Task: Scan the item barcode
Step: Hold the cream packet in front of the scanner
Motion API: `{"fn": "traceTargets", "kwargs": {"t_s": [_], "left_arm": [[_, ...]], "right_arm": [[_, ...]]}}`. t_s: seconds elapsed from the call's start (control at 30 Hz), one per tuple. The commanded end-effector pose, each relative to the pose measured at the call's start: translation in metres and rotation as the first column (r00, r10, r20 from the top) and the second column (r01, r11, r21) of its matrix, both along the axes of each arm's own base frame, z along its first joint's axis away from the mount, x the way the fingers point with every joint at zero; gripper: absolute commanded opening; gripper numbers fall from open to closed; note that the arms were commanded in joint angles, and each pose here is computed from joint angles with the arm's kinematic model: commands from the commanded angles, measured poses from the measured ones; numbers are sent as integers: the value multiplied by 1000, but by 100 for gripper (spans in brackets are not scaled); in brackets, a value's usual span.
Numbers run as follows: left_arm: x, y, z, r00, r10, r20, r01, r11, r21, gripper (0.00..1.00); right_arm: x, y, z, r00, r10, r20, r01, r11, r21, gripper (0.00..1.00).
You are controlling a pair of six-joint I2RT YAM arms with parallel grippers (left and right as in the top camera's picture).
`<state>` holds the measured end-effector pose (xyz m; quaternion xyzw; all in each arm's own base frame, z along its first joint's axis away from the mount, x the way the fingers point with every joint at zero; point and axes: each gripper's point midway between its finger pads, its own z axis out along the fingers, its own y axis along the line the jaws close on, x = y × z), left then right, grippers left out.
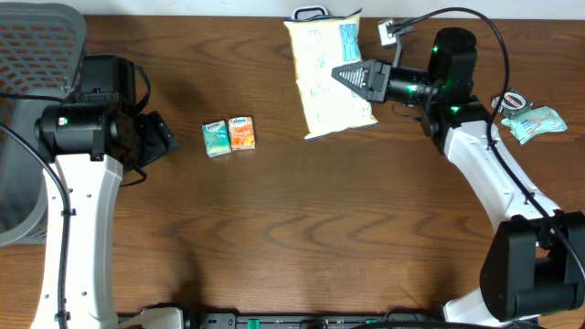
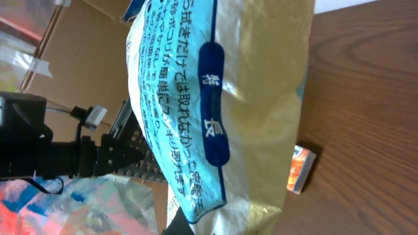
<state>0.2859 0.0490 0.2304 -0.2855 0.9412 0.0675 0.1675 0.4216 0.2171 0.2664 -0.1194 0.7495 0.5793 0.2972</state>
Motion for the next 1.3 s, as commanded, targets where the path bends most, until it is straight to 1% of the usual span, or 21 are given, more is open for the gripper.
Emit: {"fn": "traceTargets", "kwargs": {"t_s": [0.0, 0.67, 1.27], "left_arm": [[0, 3, 0, 1000, 16, -3, -16, 1000, 6, 98], [0, 3, 0, 1000, 16, -3, -16, 1000, 6, 98], [0, 3, 0, 1000, 16, -3, -16, 1000, 6, 98]], "right_arm": [[-6, 6, 12, 999, 18, 48, -18, 1000, -2, 1], [-11, 16, 10, 998, 38, 58, -37, 999, -11, 1], [-9, 15, 6, 999, 20, 37, -19, 1000, -23, 1]]}}
